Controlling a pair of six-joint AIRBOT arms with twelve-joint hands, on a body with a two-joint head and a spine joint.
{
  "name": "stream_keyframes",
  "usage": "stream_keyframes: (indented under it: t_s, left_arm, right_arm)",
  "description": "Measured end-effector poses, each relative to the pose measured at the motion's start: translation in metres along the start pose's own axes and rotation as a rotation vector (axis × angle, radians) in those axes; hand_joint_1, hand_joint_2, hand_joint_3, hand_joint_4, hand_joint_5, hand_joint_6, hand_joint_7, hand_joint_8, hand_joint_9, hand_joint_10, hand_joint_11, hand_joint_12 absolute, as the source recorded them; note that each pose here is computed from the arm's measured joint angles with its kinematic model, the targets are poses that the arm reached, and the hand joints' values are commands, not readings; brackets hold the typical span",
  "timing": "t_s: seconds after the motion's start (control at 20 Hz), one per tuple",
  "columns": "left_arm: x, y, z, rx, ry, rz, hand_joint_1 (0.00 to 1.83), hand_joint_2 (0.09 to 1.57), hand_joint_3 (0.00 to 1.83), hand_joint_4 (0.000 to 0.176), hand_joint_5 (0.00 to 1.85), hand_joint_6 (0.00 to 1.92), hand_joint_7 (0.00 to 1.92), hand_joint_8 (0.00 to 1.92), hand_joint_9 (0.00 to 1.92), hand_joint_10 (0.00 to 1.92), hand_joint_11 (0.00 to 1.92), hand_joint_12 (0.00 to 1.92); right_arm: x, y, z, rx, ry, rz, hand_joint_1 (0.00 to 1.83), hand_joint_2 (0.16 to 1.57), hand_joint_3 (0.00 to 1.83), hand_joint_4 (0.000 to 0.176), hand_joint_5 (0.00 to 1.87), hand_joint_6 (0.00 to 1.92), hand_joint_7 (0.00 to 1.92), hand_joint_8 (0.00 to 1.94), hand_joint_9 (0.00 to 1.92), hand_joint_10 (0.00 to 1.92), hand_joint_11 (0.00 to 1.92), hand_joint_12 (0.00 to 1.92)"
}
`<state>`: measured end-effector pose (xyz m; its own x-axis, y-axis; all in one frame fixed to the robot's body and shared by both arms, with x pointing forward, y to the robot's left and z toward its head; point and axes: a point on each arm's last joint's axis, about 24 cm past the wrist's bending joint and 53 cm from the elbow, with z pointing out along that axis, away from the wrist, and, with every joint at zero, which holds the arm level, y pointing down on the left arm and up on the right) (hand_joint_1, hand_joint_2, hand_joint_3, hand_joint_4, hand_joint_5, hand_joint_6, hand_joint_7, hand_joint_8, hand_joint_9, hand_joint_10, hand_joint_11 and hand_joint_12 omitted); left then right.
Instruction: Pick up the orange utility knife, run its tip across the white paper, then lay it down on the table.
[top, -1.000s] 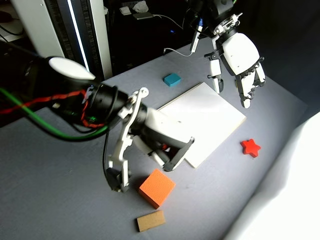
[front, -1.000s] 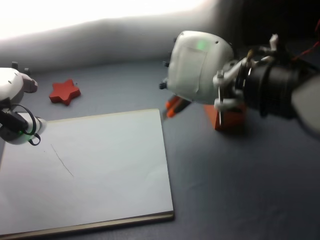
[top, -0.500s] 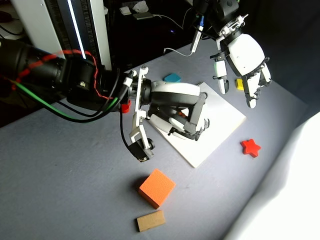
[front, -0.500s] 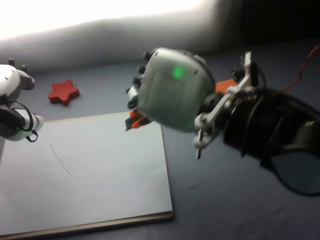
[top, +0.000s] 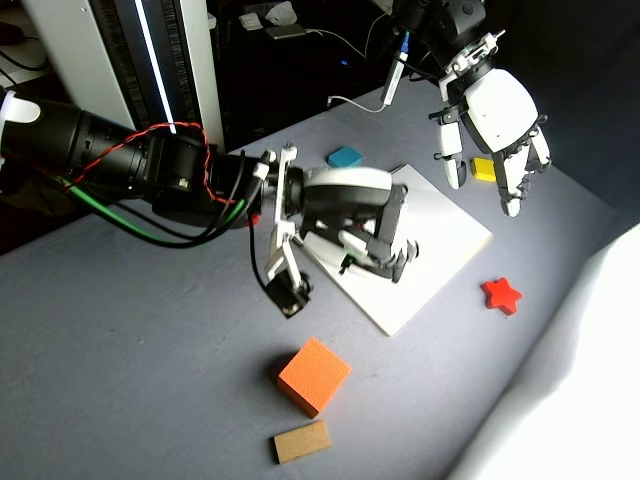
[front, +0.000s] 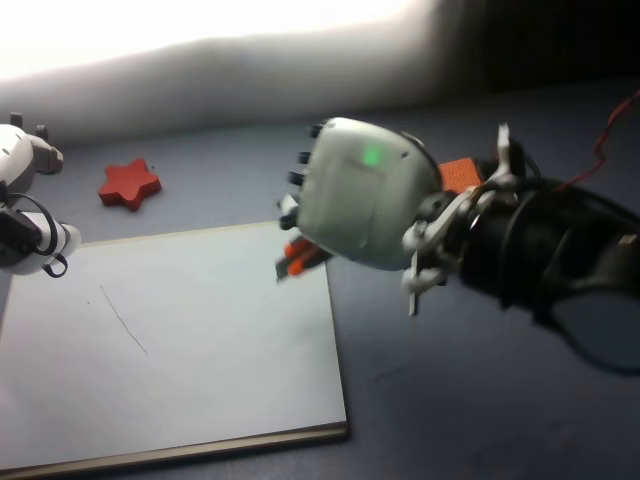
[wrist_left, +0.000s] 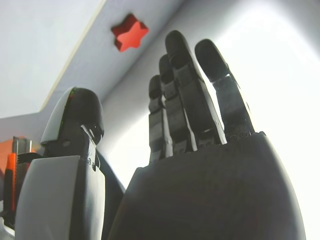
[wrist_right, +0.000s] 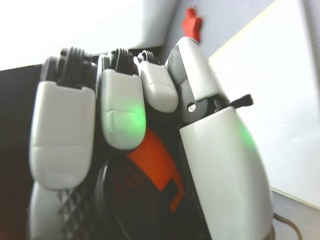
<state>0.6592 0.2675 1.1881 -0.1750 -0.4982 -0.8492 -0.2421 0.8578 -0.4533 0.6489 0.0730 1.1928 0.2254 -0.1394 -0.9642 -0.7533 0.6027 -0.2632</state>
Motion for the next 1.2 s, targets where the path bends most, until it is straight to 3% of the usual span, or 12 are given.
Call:
stream_keyframes:
  t_s: [0.2, 0.35, 0.45, 0.55, 0.6, 0.85, 0.9, 1.0, 1.05, 1.1, 1.15, 1.2]
  left_arm:
    - [0.000, 0.000, 0.000, 0.002, 0.001, 0.000, 0.64, 1.30, 0.00, 0.011, 0.36, 0.01, 0.54, 0.01, 0.71, 0.09, 0.17, 1.50]
    - [0.001, -0.001, 0.000, 0.003, 0.002, 0.000, 0.64, 1.31, 0.00, 0.007, 0.35, 0.01, 0.52, 0.00, 0.69, 0.09, 0.15, 1.50]
    - [0.000, 0.000, 0.000, 0.001, 0.001, 0.000, 0.64, 1.31, 0.01, 0.008, 0.34, 0.00, 0.51, 0.00, 0.68, 0.09, 0.14, 1.49]
    - [0.000, 0.000, 0.001, 0.000, 0.000, 0.000, 0.64, 1.31, 0.00, 0.013, 0.32, 0.00, 0.51, 0.00, 0.67, 0.10, 0.13, 1.50]
    - [0.000, 0.000, 0.001, 0.002, 0.000, 0.000, 0.64, 1.31, 0.00, 0.013, 0.32, 0.00, 0.51, 0.00, 0.67, 0.10, 0.13, 1.50]
    - [-0.002, 0.002, 0.002, -0.002, -0.003, -0.001, 0.61, 1.32, 0.01, 0.009, 0.31, 0.00, 0.51, 0.00, 0.66, 0.13, 0.15, 1.50]
    - [-0.002, 0.001, 0.002, -0.002, -0.003, -0.001, 0.60, 1.32, 0.01, 0.014, 0.31, 0.00, 0.51, 0.00, 0.66, 0.15, 0.16, 1.52]
    - [-0.002, 0.002, 0.002, -0.002, -0.002, -0.002, 0.62, 1.32, 0.01, 0.006, 0.34, 0.01, 0.51, 0.00, 0.65, 0.18, 0.16, 1.52]
    - [-0.002, 0.001, 0.002, -0.002, -0.003, -0.001, 0.64, 1.31, 0.00, 0.007, 0.34, 0.01, 0.52, 0.00, 0.65, 0.19, 0.15, 1.51]
    - [-0.002, 0.001, 0.002, -0.001, -0.002, -0.001, 0.65, 1.31, 0.00, 0.006, 0.35, 0.01, 0.53, 0.01, 0.65, 0.20, 0.16, 1.49]
    - [-0.002, 0.002, 0.002, -0.003, -0.002, -0.002, 0.65, 1.31, 0.00, 0.008, 0.35, 0.01, 0.53, 0.00, 0.65, 0.21, 0.17, 1.47]
    - [-0.002, 0.002, 0.002, -0.003, -0.002, -0.002, 0.65, 1.31, 0.00, 0.007, 0.34, 0.00, 0.53, 0.00, 0.63, 0.22, 0.15, 1.50]
  right_arm:
    - [0.000, -0.029, 0.000, 0.024, 0.063, 0.232, 1.49, 1.37, 0.00, 0.176, 1.30, 1.92, 1.63, 1.94, 1.73, 1.92, 1.76, 1.92]
    - [-0.009, -0.030, 0.003, 0.017, 0.063, 0.277, 1.50, 1.36, 0.00, 0.176, 1.34, 1.92, 1.63, 1.94, 1.73, 1.92, 1.77, 1.92]
    - [-0.017, -0.028, 0.004, 0.012, 0.037, 0.121, 1.51, 1.36, 0.00, 0.176, 1.35, 1.92, 1.63, 1.94, 1.73, 1.92, 1.77, 1.92]
    - [-0.028, -0.023, 0.002, 0.022, -0.017, -0.189, 1.49, 1.36, 0.00, 0.176, 1.29, 1.92, 1.63, 1.94, 1.73, 1.92, 1.78, 1.92]
    - [-0.032, -0.023, 0.001, 0.032, -0.036, -0.267, 1.49, 1.36, 0.00, 0.176, 1.29, 1.92, 1.63, 1.94, 1.73, 1.92, 1.78, 1.92]
    - [-0.047, -0.028, 0.001, 0.055, -0.065, -0.386, 1.47, 1.38, 0.00, 0.176, 1.28, 1.92, 1.63, 1.94, 1.73, 1.92, 1.78, 1.92]
    - [-0.052, -0.029, -0.001, 0.056, -0.076, -0.329, 1.47, 1.38, 0.00, 0.176, 1.26, 1.92, 1.63, 1.94, 1.74, 1.92, 1.79, 1.92]
    - [-0.059, -0.030, -0.004, 0.022, -0.049, -0.083, 1.47, 1.37, 0.00, 0.176, 1.29, 1.92, 1.63, 1.94, 1.73, 1.92, 1.77, 1.92]
    - [-0.058, -0.031, -0.004, 0.009, -0.024, -0.008, 1.47, 1.36, 0.00, 0.176, 1.32, 1.92, 1.64, 1.94, 1.74, 1.92, 1.78, 1.92]
    - [-0.052, -0.032, -0.005, -0.002, 0.014, 0.073, 1.10, 1.45, 0.00, 0.000, 0.70, 1.78, 1.63, 1.94, 1.74, 1.92, 1.77, 1.92]
    - [-0.045, -0.031, -0.006, -0.013, 0.055, 0.157, 1.37, 1.39, 0.00, 0.000, 1.05, 1.89, 1.62, 1.94, 1.74, 1.92, 1.78, 1.92]
    - [-0.036, -0.029, -0.006, -0.021, 0.101, 0.250, 1.46, 1.38, 0.00, 0.072, 1.23, 1.92, 1.62, 1.94, 1.74, 1.92, 1.78, 1.92]
